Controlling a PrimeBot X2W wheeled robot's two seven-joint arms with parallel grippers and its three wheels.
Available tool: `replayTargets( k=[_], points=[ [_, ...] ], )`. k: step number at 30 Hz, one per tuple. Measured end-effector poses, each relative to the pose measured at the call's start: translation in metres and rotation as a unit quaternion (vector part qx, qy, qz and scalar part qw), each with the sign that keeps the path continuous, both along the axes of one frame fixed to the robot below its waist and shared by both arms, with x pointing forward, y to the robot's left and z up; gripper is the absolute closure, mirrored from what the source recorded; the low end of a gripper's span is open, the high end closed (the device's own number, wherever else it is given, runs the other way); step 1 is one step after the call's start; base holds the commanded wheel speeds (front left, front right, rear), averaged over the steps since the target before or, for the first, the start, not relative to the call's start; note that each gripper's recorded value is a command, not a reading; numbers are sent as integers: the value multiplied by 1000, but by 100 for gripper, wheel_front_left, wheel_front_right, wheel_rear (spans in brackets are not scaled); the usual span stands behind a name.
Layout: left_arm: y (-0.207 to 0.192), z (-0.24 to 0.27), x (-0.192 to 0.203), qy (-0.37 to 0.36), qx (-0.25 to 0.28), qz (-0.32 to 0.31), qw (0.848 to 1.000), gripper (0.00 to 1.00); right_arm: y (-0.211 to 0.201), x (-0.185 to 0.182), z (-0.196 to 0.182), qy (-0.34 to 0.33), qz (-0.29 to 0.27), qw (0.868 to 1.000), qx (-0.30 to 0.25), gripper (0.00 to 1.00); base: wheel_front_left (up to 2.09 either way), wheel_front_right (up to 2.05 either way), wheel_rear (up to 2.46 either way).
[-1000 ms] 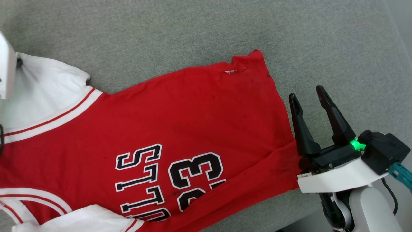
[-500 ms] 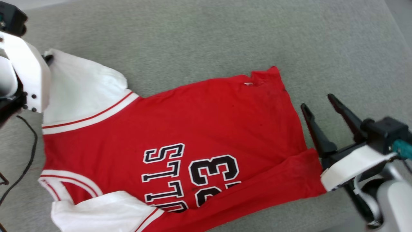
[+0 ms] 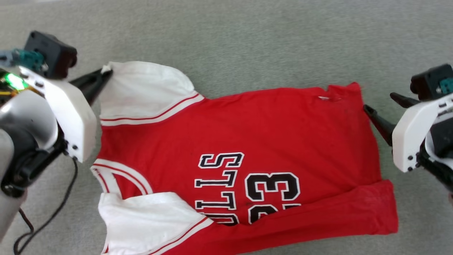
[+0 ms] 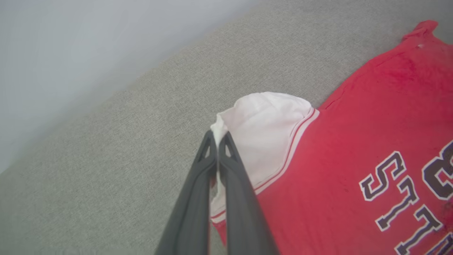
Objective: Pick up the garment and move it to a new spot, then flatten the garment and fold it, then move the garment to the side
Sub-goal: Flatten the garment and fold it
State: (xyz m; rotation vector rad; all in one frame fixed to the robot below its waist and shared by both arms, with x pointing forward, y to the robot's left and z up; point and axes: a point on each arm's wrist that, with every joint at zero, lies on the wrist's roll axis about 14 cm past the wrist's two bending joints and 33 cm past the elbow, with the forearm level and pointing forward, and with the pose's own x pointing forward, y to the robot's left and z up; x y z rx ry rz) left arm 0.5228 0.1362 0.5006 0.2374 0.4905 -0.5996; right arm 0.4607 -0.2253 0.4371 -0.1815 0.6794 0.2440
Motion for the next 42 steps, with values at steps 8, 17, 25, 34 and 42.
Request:
replayTargets(
  k=[8, 17, 25, 34, 42],
  points=[
    [8, -9, -29, 0, -26, 19, 999, 100, 16, 26, -35, 96, 40, 994, -24, 0, 0, 0, 0],
    [15, -20, -47, 11, -39, 40, 998, 100, 29, 41, -71, 139, 67, 987, -50, 0, 0, 0, 0],
    [20, -27, -53, 18, -39, 52, 998, 100, 39, 42, -82, 146, 82, 985, -43, 100, 0, 0, 0],
    [27, -22, -63, 12, -46, 74, 996, 100, 23, 34, -58, 101, 46, 994, -14, 100, 0, 0, 0],
    [31, -9, -88, 5, -56, 91, 994, 100, 11, 14, -17, 33, 15, 999, 33, 100, 0, 0, 0]
  ],
)
